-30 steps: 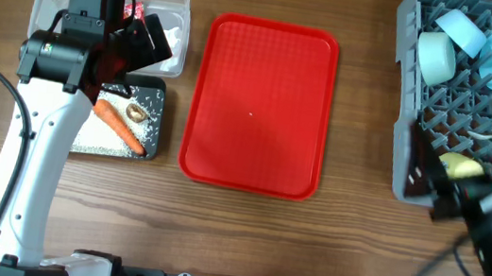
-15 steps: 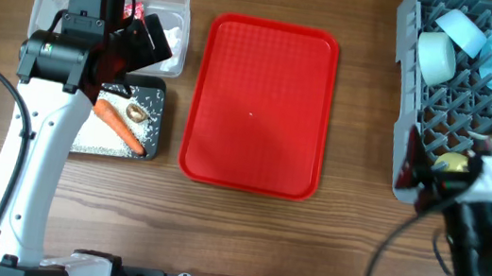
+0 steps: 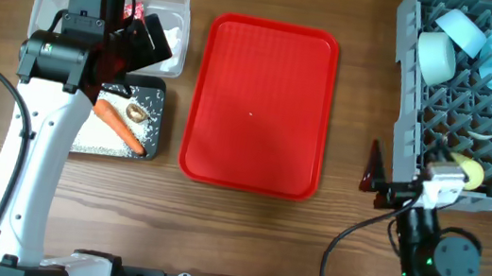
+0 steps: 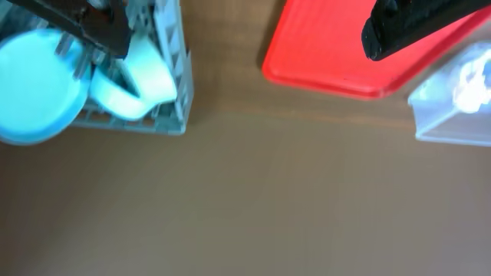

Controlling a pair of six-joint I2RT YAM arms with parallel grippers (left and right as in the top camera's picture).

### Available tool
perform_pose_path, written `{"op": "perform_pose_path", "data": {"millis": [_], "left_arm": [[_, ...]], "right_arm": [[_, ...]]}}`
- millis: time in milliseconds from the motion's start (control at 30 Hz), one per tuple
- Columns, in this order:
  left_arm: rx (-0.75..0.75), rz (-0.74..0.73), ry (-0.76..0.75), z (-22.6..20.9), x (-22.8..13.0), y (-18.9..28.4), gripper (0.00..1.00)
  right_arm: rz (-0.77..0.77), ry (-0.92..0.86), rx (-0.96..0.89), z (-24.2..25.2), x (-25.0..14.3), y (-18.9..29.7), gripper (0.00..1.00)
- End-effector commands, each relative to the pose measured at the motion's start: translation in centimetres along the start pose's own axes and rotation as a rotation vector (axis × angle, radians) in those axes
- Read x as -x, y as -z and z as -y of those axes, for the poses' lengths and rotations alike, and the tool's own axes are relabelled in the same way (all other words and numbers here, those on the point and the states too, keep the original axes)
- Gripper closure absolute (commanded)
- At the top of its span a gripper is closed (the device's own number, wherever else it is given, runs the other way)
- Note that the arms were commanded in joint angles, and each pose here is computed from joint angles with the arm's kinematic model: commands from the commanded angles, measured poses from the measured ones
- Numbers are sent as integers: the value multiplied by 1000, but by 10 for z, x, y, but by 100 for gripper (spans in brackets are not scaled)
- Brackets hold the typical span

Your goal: Sort waste into correct bins and load items into the dishwasher rack

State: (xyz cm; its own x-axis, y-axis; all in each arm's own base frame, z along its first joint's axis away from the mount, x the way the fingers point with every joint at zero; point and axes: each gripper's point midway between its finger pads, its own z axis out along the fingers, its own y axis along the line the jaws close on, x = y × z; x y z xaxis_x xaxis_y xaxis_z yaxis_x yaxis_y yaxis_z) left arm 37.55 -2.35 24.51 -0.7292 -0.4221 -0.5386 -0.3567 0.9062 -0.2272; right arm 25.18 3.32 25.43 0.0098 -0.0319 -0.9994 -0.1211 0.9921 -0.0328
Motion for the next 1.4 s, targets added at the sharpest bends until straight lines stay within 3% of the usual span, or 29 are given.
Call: {"op": "perform_pose_path", "data": {"millis": [0, 367, 633, 1367], "left_arm": [[17, 13, 5, -4, 4, 0, 0], [17, 13, 5, -4, 4, 0, 0], [17, 13, 5, -4, 4, 0, 0], [17, 13, 5, -4, 4, 0, 0]], "right_arm": [[35, -45, 35, -6, -16, 5, 0], [89, -61, 42, -8, -50, 10, 0], [2, -60, 43, -9, -77, 8, 0], [-6, -59, 43, -9, -79, 7, 0]]}}
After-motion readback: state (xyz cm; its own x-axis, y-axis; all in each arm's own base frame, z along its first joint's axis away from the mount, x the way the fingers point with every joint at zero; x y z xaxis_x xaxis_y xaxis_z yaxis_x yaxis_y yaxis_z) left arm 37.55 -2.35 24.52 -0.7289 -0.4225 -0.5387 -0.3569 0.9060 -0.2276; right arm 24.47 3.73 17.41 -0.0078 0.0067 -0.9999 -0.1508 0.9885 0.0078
